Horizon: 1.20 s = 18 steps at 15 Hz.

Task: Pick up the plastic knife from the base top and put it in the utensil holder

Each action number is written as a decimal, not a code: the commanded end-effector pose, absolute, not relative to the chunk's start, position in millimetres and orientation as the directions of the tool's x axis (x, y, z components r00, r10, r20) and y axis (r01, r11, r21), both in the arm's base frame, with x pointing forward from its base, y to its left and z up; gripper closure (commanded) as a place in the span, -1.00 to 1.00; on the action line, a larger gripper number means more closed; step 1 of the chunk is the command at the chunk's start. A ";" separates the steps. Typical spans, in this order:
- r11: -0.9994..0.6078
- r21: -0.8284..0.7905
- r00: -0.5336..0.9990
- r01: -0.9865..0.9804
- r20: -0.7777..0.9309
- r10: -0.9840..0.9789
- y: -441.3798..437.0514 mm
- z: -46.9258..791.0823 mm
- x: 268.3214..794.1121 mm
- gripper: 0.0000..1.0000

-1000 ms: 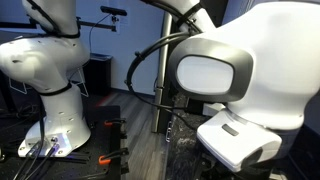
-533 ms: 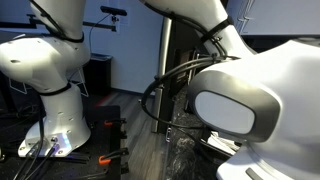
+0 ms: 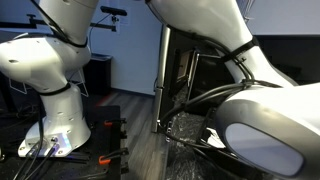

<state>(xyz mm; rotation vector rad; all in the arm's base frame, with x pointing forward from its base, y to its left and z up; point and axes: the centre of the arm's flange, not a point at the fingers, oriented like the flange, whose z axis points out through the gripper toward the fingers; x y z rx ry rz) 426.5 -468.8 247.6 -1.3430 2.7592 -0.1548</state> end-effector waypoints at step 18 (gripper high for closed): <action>0.550 -0.017 -0.550 -0.835 0.046 -0.834 -484.4 199.0 480.5 -0.21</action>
